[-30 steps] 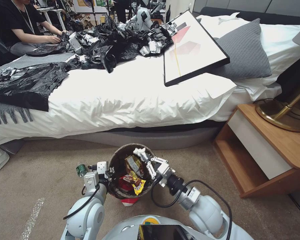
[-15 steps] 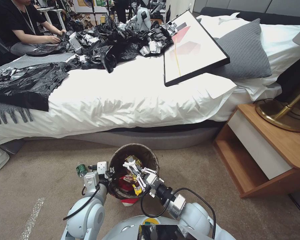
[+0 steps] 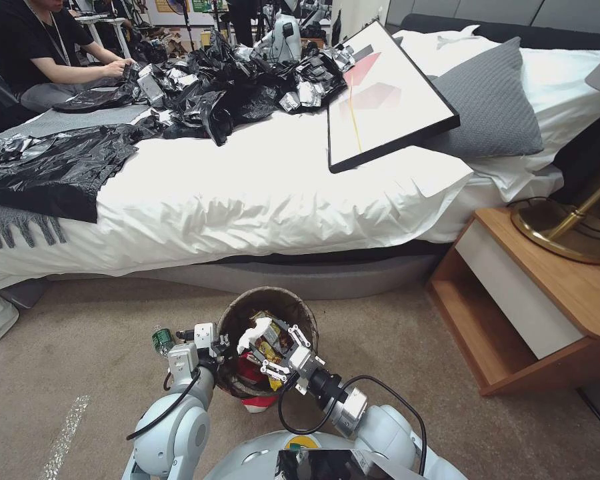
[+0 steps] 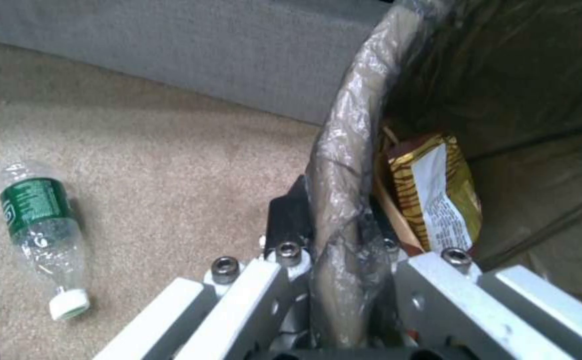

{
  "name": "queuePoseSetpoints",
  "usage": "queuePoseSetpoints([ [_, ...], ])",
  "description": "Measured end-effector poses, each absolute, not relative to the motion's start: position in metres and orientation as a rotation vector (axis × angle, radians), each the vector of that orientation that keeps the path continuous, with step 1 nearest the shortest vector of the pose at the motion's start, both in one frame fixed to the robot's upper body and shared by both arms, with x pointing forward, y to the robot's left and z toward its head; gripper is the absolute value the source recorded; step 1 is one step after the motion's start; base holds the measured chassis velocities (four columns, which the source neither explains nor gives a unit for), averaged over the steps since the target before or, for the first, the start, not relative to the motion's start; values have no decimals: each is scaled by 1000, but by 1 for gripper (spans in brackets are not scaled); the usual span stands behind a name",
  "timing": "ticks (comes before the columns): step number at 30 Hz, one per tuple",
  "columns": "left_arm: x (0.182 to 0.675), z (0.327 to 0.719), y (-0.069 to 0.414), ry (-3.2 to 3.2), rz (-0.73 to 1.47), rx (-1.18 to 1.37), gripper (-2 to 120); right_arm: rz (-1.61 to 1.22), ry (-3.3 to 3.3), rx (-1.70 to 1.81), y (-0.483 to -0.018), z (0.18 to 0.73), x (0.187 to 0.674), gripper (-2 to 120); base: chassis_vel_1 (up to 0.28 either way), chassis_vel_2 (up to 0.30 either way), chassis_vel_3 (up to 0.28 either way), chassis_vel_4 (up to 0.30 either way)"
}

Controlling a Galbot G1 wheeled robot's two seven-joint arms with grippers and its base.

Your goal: Pick up the trash bin, then pick up the garbage from the floor and place it into the trash bin.

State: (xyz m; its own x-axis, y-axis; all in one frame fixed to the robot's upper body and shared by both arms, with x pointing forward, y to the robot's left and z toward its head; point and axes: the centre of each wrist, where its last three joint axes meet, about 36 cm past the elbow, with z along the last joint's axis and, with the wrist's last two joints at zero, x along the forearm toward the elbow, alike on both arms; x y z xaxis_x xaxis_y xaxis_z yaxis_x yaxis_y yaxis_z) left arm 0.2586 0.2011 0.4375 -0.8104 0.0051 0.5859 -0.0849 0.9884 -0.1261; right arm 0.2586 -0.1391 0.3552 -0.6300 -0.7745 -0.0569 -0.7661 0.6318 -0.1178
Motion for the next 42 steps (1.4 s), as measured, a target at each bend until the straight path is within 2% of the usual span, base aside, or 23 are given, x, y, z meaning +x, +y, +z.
queuePoseSetpoints([
  [2,259,437,201,-2509,195,54,3,-122,2744,-1301,-138,355,258,83,0,0,0,0],
  [4,259,437,201,-2509,195,54,3,-121,2744,-1301,-138,355,258,84,0,0,0,0],
  [6,259,437,201,-2509,196,53,3,-117,2742,-1297,-137,355,260,97,0,0,0,0],
  [8,259,437,201,-2509,196,53,3,-112,2744,-1290,-137,356,260,99,0,0,0,0],
  [24,258,439,201,-2522,201,40,3,-136,2823,-1065,-137,390,270,100,0,0,0,0],
  [31,258,439,203,-2527,200,40,3,-179,2941,-594,-144,422,263,100,0,0,0,0],
  [37,259,439,206,-2533,194,44,3,-197,2992,-408,-158,421,259,100,0,0,0,0],
  [42,260,439,207,-2536,194,42,3,-222,3024,-312,-173,397,250,100,0,0,0,0],
])
